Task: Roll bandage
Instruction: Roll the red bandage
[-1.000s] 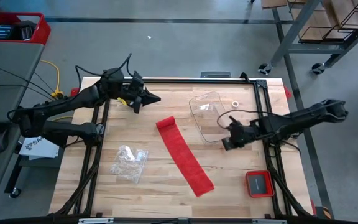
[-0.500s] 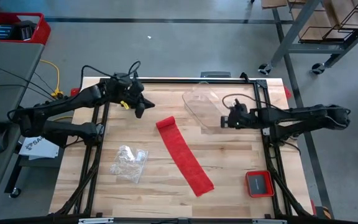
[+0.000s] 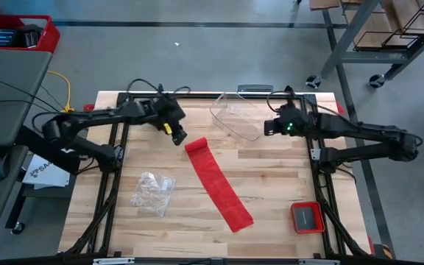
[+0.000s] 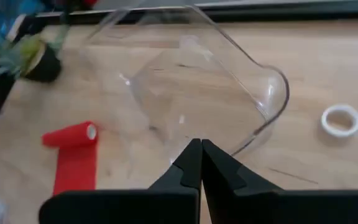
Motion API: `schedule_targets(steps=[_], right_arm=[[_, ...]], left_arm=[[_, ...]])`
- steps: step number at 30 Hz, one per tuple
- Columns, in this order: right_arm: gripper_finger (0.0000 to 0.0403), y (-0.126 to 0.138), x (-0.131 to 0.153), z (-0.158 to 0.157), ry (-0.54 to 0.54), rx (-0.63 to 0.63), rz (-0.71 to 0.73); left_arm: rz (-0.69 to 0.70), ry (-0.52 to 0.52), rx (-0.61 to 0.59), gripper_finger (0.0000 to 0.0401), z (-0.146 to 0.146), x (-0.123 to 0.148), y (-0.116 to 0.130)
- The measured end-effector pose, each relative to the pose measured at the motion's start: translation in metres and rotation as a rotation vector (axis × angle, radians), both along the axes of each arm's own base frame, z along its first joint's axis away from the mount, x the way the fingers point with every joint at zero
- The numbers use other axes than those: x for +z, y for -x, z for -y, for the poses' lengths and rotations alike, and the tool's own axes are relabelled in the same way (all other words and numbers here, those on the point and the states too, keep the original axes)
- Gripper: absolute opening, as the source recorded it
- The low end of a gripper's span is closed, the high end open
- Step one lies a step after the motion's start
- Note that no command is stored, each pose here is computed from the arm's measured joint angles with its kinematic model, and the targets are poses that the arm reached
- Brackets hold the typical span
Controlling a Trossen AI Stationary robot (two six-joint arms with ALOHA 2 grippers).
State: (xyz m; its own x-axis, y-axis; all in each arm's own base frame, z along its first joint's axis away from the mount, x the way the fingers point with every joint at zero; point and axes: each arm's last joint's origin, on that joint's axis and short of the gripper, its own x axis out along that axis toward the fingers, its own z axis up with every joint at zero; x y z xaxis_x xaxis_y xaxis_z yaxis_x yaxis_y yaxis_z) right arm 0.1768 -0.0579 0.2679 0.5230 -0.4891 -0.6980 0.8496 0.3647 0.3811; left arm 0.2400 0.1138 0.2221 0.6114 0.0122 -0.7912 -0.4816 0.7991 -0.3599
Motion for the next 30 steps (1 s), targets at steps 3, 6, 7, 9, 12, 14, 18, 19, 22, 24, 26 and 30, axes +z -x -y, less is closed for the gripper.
schedule_targets(steps=[3,6,7,9,12,14,18,19,22,24,26,30], right_arm=[[0.0,0.006,0.019,-0.005,0.012,0.06,-0.06],[0.0,0.012,0.033,-0.008,0.01,0.08,-0.122],[0.0,0.014,0.037,-0.01,0.01,0.084,-0.136],[0.0,0.018,0.042,-0.012,0.008,0.072,-0.162],[0.0,0.022,0.049,-0.015,0.002,0.056,-0.181],[0.0,0.023,0.05,-0.016,-0.001,0.049,-0.186],[0.0,0.023,0.05,-0.017,-0.002,0.042,-0.183],[0.0,0.023,0.05,-0.017,-0.002,0.04,-0.183],[0.0,0.023,0.05,-0.017,0.005,0.031,-0.183],[0.0,0.023,0.05,-0.017,0.013,0.026,-0.184],[0.0,0.023,0.05,-0.017,0.02,0.024,-0.187],[0.0,0.024,0.05,-0.016,0.044,0.01,-0.194]], left_arm=[[0.021,0.036,-0.051,0.0027,-0.001,-0.012,-0.012],[0.05,0.053,-0.099,0.0069,0.001,-0.02,-0.024],[0.047,0.05,-0.115,0.0086,0.002,-0.024,-0.027],[0.022,0.039,-0.15,0.0123,0.005,-0.032,-0.032],[-0.037,0.004,-0.174,0.0179,0.007,-0.044,-0.038],[-0.065,-0.042,-0.199,0.0212,0.008,-0.048,-0.041],[-0.096,-0.176,-0.201,0.0253,0.007,-0.044,-0.048],[-0.102,-0.207,-0.196,0.0258,0.007,-0.043,-0.049],[-0.12,-0.227,-0.199,0.0263,0.007,-0.043,-0.048],[-0.134,-0.216,-0.208,0.0264,0.008,-0.045,-0.048],[-0.151,-0.209,-0.231,0.0264,0.01,-0.05,-0.049],[-0.188,-0.26,-0.298,0.0264,0.013,-0.063,-0.055]])
